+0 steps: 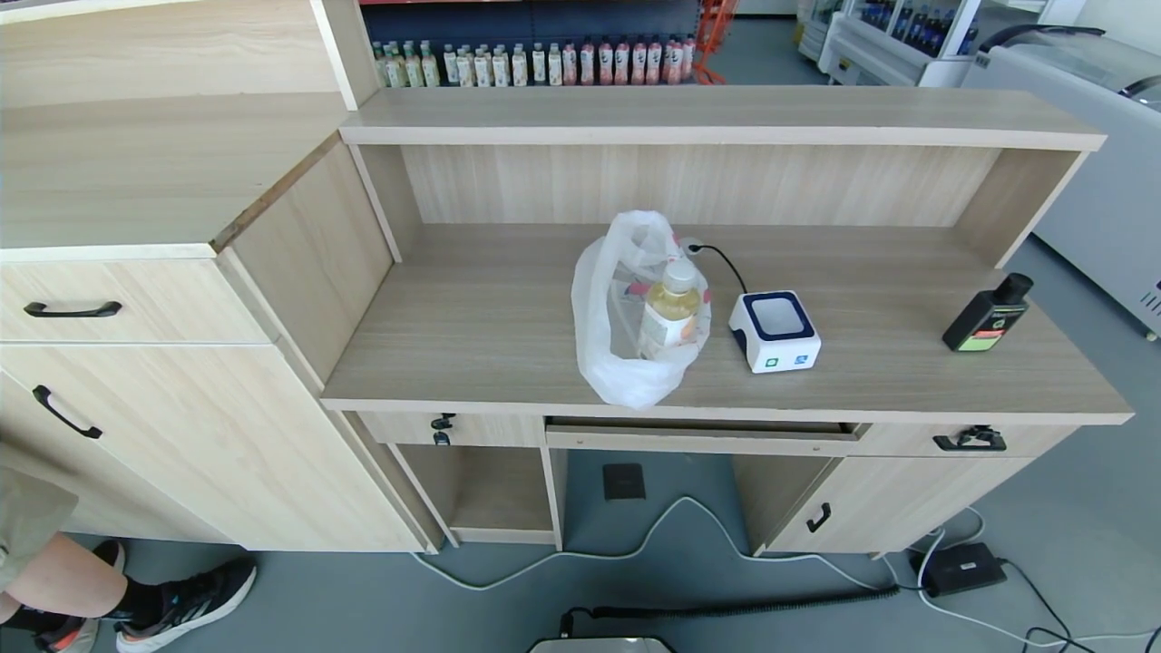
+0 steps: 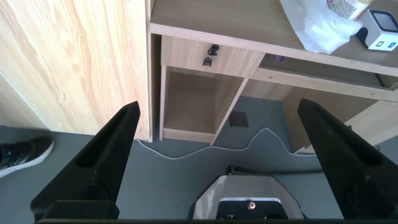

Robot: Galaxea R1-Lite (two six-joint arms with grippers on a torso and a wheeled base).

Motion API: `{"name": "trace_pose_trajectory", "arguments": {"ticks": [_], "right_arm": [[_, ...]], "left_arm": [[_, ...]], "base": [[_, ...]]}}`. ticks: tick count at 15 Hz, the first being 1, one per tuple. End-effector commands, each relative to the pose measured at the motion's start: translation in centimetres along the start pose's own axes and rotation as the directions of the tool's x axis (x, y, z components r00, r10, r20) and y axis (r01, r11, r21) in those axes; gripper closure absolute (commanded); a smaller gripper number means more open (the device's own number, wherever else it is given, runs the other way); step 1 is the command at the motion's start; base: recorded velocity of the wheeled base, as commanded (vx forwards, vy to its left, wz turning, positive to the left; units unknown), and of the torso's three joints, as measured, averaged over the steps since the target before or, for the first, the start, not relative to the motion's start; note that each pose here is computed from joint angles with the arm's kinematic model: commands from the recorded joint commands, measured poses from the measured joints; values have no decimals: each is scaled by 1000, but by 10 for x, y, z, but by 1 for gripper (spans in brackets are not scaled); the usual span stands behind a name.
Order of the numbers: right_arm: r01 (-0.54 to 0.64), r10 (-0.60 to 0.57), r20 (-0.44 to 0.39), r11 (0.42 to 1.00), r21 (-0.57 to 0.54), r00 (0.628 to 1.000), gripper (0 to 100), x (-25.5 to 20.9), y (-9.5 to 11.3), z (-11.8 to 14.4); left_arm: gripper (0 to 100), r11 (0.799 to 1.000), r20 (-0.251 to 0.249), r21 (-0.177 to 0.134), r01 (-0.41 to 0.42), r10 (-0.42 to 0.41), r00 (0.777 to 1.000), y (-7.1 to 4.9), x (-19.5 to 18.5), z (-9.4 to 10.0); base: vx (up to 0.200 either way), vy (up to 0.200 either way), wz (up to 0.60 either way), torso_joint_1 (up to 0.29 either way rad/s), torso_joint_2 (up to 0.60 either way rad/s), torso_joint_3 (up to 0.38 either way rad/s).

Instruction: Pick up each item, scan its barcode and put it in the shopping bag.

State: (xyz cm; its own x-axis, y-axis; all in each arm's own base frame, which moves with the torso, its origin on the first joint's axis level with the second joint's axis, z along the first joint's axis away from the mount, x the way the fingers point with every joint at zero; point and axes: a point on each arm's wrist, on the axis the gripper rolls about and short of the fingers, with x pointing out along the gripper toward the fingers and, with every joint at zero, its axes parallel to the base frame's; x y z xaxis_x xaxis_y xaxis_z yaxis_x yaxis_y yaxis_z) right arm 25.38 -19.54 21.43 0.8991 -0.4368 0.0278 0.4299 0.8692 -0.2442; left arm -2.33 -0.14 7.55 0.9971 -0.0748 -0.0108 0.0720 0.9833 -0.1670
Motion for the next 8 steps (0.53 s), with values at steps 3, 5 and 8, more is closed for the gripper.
{"name": "trace_pose_trajectory", "arguments": {"ticks": [3,5,8], "right_arm": [[7,-7,-4,999,-41,1000,0,0,-1,-1],[13,-13,-4,998,-55,1000,0,2,-3,-2],[20,-20,-3,997,-76,1000,0,10,-6,-3]], "left_arm": [[0,1000,0,1,0,0,1000,0,0,0],[0,1000,0,3,0,0,1000,0,0,0],[0,1000,0,1,0,0,1000,0,0,0]], "base": [[0,-200,0,-1,5,2],[0,-200,0,-2,0,0],[0,-200,0,4,4,2]]}}
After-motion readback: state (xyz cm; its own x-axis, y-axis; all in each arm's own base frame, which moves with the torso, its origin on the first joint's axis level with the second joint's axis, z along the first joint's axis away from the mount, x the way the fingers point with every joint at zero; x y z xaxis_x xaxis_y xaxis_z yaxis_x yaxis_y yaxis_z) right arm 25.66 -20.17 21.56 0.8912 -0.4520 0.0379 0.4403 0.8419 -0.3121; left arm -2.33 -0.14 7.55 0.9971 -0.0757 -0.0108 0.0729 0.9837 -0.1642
